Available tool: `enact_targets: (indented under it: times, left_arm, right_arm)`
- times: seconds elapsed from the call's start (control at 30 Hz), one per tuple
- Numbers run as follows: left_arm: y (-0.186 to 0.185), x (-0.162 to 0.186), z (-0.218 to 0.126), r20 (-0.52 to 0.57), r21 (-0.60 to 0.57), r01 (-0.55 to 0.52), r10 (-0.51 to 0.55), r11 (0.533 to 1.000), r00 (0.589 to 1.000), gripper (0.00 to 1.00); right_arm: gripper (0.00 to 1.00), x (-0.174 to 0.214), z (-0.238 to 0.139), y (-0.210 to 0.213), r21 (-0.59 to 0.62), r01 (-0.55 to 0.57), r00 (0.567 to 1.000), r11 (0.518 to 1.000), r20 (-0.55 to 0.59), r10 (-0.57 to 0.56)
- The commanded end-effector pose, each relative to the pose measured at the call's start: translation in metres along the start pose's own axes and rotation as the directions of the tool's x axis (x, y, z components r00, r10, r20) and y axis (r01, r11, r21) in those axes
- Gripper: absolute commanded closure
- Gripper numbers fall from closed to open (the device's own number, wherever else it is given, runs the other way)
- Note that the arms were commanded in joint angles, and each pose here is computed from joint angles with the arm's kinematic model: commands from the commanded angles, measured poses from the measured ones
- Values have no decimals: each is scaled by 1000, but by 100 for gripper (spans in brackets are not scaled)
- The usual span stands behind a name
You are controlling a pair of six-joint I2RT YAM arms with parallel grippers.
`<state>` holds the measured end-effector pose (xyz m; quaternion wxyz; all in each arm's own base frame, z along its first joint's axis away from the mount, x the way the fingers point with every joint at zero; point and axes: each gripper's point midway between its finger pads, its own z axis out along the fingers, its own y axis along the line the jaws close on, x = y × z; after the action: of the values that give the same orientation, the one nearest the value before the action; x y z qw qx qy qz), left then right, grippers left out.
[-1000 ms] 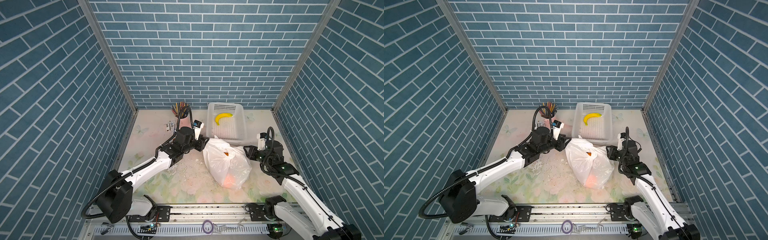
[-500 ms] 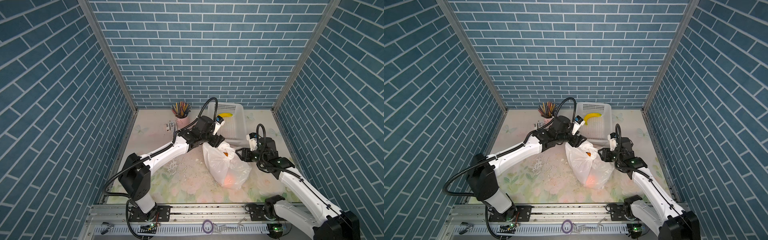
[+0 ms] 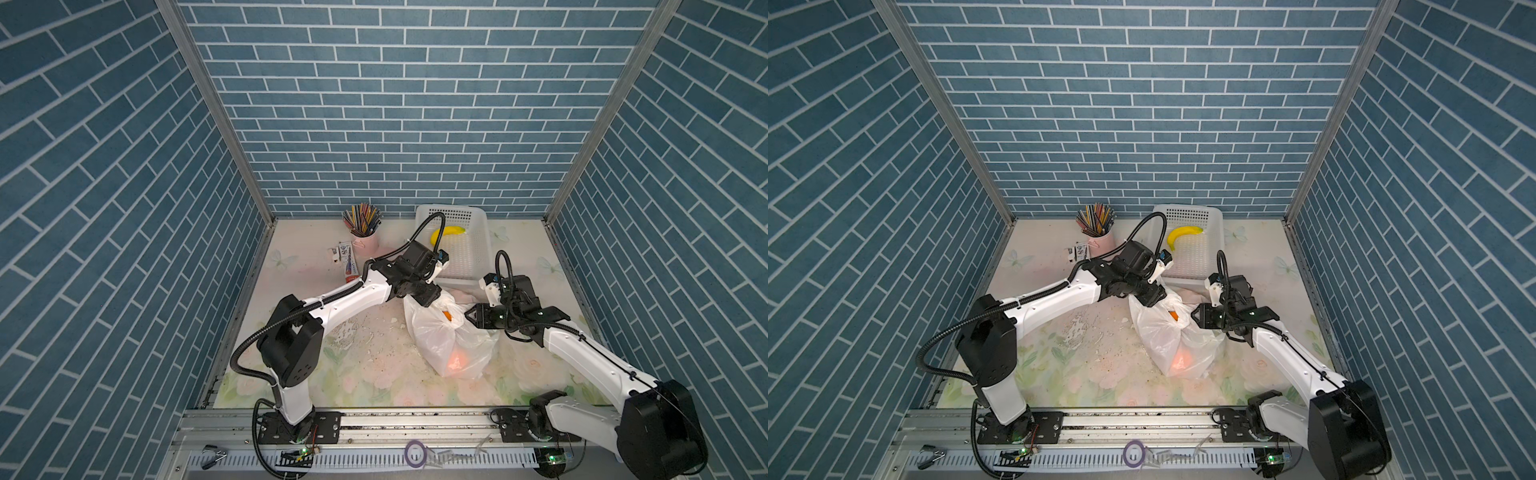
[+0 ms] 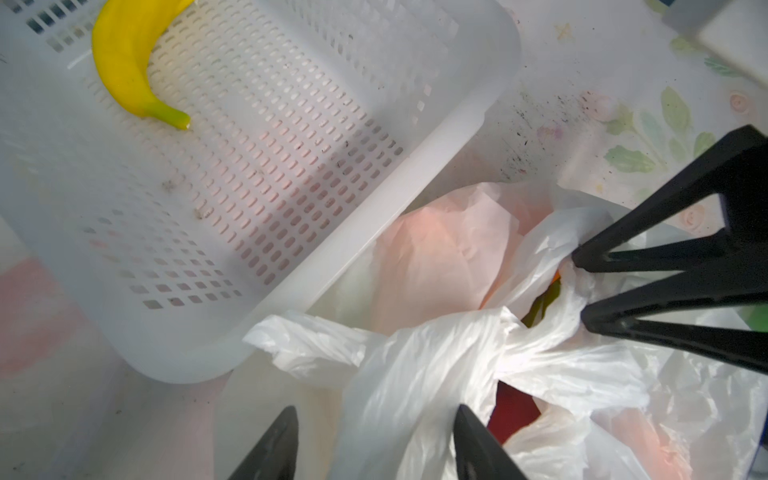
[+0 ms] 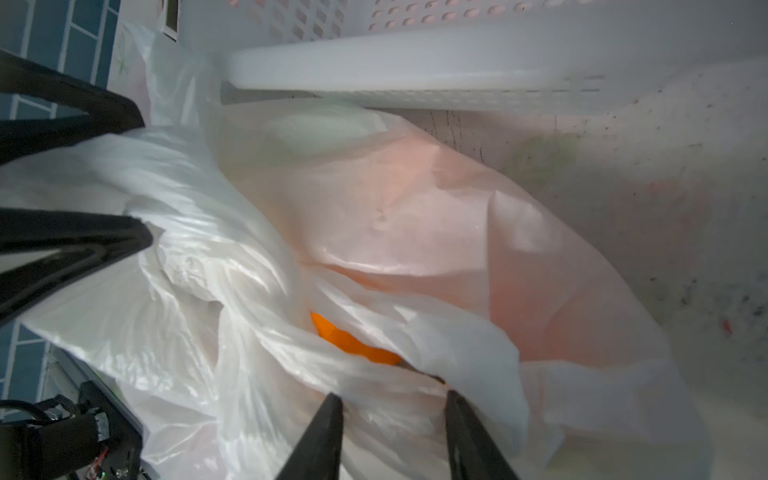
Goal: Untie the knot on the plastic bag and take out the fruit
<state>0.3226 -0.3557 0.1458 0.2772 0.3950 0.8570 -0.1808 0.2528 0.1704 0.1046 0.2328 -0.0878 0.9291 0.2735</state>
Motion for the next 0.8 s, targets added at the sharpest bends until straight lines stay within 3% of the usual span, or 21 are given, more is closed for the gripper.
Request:
enact_targets:
  times: [0.0,0.23,0.5,0.77]
  left_arm:
    - [-4,3,4,-24,19,-11,11,1000,1000,53]
    - [-9,-1,5,35,50,26,-27,998,999,80]
    - [6,-15,-18,136,-23,63,-59,998,989,93]
    - [39,-23,-54,282,-47,192,-172,980,944,94]
  right_arm:
    - [73,0,1,5,-18,19,1000,1000,-18,-19]
    - [100,-9,-5,1,16,23,998,1000,51,-24]
    - [100,-17,-16,-11,102,-7,992,995,127,-6]
    - [100,-20,-35,-46,285,-123,973,951,224,59]
